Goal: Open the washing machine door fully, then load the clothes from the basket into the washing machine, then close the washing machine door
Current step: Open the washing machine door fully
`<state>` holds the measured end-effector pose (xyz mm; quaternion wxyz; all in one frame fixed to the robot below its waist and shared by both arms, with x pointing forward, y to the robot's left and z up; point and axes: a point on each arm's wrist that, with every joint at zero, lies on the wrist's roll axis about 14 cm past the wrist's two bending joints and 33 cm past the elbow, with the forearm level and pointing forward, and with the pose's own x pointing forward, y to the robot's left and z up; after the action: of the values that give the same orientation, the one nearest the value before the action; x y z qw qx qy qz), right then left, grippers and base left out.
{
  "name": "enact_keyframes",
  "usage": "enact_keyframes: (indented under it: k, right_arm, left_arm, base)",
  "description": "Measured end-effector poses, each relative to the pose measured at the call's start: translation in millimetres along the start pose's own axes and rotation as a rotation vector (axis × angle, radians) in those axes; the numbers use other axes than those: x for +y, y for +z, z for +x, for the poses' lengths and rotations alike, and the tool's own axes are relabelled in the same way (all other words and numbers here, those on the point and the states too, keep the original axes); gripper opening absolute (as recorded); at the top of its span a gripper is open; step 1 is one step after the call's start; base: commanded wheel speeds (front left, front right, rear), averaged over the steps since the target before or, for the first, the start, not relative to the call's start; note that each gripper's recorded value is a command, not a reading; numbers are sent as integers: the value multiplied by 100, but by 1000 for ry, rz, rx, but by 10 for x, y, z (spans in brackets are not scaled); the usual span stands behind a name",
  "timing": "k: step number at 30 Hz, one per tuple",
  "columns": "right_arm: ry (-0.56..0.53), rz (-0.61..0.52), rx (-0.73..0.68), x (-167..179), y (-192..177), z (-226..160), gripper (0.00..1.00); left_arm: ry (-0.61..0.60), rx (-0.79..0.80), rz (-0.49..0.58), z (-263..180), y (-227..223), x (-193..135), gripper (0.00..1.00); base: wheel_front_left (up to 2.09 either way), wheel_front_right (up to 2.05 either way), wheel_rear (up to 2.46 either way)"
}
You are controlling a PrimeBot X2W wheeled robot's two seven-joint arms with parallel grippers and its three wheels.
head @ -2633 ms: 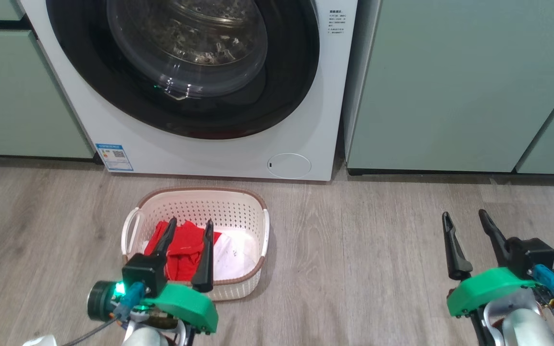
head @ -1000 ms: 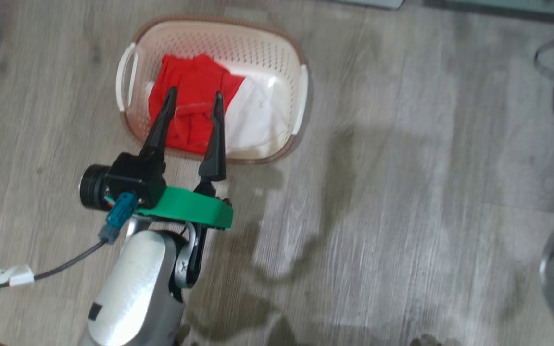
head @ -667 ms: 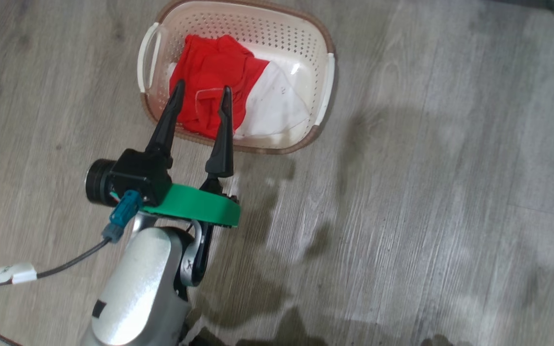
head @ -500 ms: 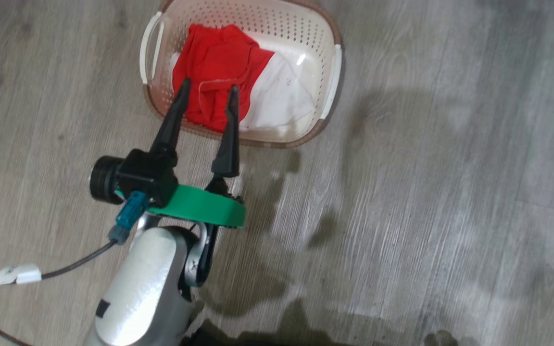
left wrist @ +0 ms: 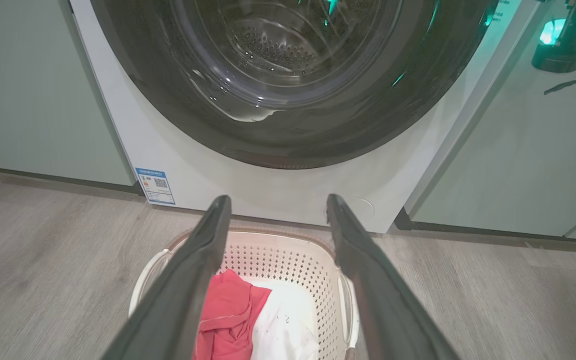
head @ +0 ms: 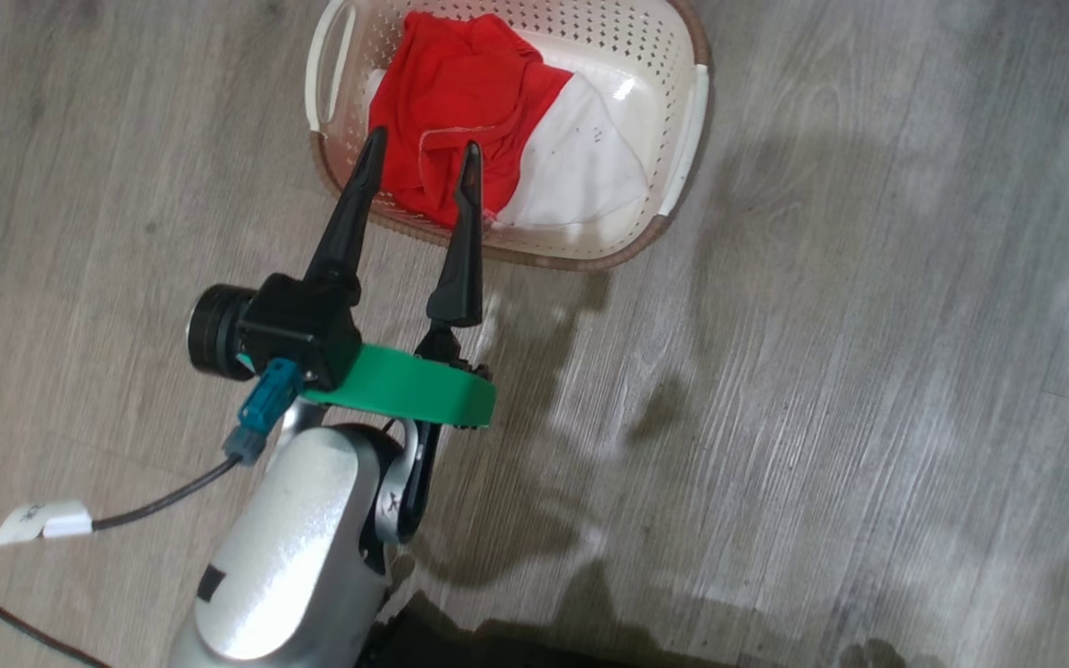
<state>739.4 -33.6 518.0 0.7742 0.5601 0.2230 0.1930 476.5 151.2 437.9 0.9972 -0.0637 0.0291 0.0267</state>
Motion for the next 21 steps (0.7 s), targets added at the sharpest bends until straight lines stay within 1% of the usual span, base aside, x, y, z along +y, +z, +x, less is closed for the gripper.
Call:
enact_keyframes:
  k: [5, 12, 17, 21]
  right_arm:
    - [3, 4, 10, 18, -9, 45, 0]
    - [-5, -15, 62, 35, -74, 46, 0]
    - [-18, -34, 130, 51, -197, -9, 0]
    - [-39, -20, 174, -12, -345, -100, 0]
  left_arm:
    - [9, 5, -1, -18, -6, 29, 100]
    - [17, 1, -1, -33, 22, 44, 100]
    - [14, -18, -2, -52, 109, 30, 100]
    - [15, -43, -11, -79, 226, 30, 100]
  base:
    - [0, 0, 0]
    - [0, 0, 0]
    - [0, 0, 0]
    - [0, 0, 0]
